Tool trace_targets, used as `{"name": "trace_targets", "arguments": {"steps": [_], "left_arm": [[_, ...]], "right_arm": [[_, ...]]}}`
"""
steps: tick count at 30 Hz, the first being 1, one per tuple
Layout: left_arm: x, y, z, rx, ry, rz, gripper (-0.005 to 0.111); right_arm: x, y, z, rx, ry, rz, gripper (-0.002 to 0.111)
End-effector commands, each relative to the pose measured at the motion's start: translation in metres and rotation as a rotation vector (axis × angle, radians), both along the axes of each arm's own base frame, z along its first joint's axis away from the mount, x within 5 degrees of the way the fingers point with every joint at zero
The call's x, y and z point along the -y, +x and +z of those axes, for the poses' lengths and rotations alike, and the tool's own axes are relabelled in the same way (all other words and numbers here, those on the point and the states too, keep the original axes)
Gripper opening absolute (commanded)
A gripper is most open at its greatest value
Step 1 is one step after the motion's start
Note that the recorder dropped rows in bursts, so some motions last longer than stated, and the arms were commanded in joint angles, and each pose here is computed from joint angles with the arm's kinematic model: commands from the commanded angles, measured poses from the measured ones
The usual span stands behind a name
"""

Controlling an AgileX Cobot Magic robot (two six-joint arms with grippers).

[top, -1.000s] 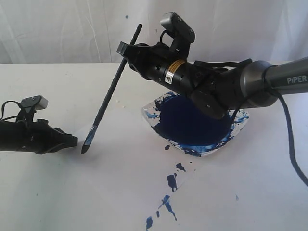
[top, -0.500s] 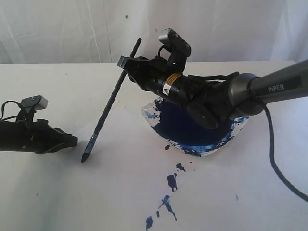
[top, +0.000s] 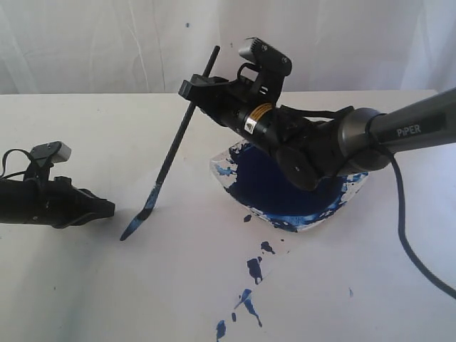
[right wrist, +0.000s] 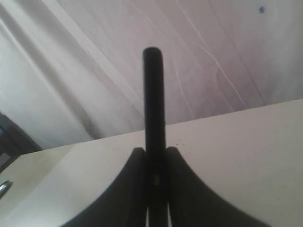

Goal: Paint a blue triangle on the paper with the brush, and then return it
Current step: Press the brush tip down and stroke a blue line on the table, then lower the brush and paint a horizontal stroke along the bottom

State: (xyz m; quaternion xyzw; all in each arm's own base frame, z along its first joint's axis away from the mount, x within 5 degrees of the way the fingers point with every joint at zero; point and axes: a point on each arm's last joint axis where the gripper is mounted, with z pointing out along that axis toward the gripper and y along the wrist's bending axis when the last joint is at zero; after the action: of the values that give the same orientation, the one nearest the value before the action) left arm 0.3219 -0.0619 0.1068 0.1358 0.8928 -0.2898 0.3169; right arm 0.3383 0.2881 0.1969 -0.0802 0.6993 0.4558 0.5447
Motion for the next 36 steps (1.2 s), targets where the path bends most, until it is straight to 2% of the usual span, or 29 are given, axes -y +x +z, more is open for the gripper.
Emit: {"name": "trace_targets", "arguments": {"steps": [1, 10, 18, 26, 29, 36], "left_arm": [[-0.001, -0.001, 0.001, 0.001, -0.012, 0.016, 0.000], [-0.001, -0.001, 0.001, 0.001, -0.012, 0.016, 0.000], [-0.001, -0.001, 0.001, 0.001, -0.012, 0.016, 0.000], [-0.001, -0.001, 0.001, 0.001, -0.012, 0.016, 0.000], [-0.001, -0.001, 0.001, 0.001, -0.012, 0.016, 0.000], [-0.001, -0.001, 0.001, 0.001, -0.012, 0.016, 0.000]], "right_arm": [[0.003, 0.004, 0.002, 0.052, -0.030, -0.048, 0.005], [0.013, 0.012, 0.004, 0.108, -0.068, -0.197, 0.005], [0.016, 0.013, 0.013, 0.197, -0.029, -0.227, 0.005], [0.016, 0.012, 0.016, 0.197, -0.015, -0.225, 0.005], [0.017, 0.009, 0.026, 0.177, 0.031, -0.216, 0.005], [0.013, -0.004, 0.053, 0.183, 0.020, -0.085, 0.005]]}}
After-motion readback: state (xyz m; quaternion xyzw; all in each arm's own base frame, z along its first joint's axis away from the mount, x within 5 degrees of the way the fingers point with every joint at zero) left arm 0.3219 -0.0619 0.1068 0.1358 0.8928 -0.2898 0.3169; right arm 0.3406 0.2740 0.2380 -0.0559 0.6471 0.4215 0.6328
